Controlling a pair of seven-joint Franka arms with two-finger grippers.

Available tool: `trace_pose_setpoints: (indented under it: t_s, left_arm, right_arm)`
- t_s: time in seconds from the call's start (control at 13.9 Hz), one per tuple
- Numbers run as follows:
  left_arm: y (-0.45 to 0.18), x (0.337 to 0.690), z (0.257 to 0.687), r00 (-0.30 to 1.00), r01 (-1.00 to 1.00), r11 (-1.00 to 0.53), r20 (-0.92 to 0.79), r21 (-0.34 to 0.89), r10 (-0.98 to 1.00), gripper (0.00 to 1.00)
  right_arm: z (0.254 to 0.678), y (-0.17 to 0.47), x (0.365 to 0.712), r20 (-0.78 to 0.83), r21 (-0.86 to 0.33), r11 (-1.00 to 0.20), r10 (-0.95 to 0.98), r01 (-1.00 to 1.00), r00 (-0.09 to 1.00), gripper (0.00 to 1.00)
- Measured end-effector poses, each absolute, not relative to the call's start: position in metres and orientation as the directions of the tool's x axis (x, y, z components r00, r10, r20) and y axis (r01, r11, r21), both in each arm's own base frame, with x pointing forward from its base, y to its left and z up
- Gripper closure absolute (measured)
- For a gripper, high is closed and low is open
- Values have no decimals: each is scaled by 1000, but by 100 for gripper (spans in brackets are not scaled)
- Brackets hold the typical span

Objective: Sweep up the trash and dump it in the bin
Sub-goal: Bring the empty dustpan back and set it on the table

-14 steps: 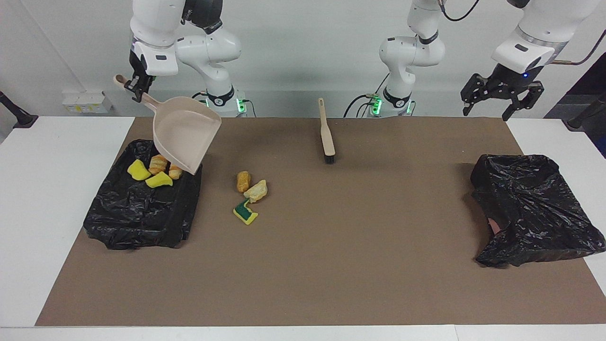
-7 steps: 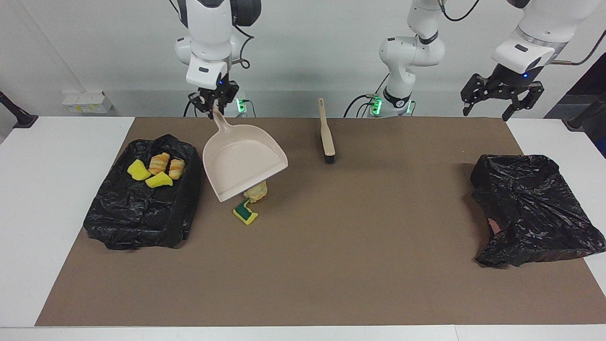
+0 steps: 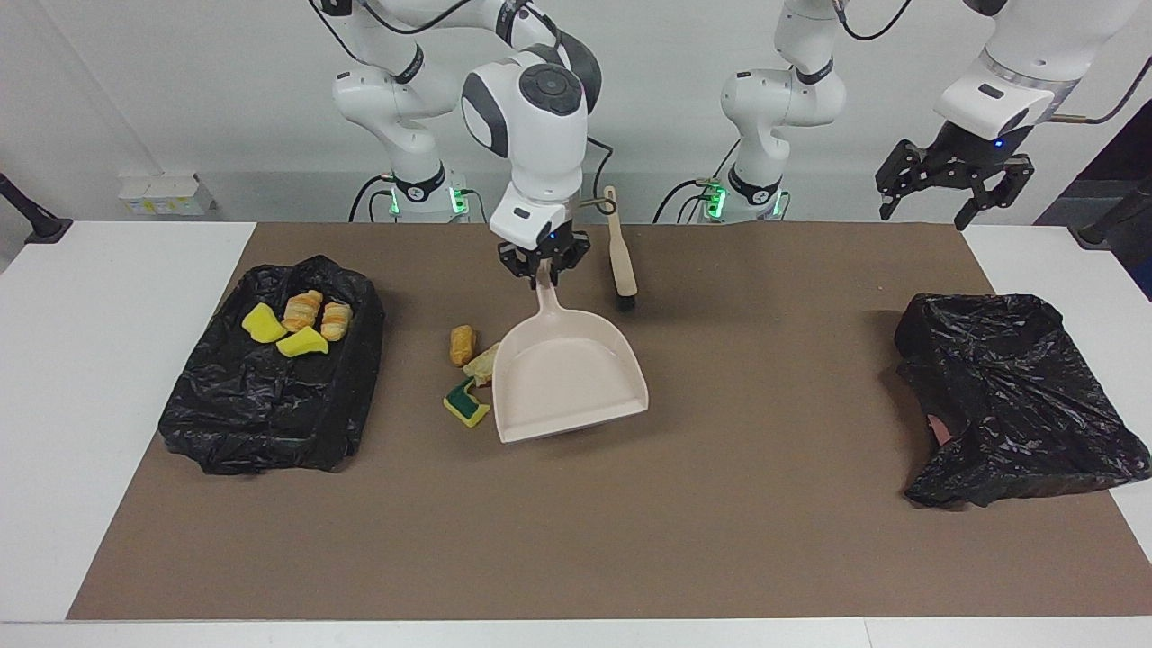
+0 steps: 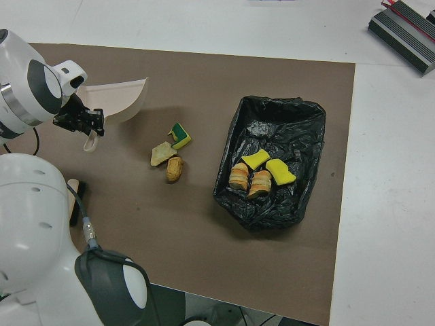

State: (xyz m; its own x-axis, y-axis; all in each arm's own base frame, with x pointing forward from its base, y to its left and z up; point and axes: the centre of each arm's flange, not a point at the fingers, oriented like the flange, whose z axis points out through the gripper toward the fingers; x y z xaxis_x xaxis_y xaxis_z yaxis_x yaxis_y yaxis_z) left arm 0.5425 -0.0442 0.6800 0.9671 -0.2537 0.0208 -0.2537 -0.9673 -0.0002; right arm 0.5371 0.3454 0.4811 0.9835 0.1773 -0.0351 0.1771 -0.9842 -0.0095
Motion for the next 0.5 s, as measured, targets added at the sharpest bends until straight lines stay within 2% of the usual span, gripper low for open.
trace_pose_setpoints:
  t_s: [0.22,0.5]
  left_arm:
    - [-44,543,680,967,-254,-967,21,0,-254,0]
    - [-44,543,680,967,-254,-967,21,0,-253,0]
  right_arm:
    - [451,391,563,18,-59,-995,83,84,996,69]
    - [396,441,568,41,-69,-997,41,44,998,69]
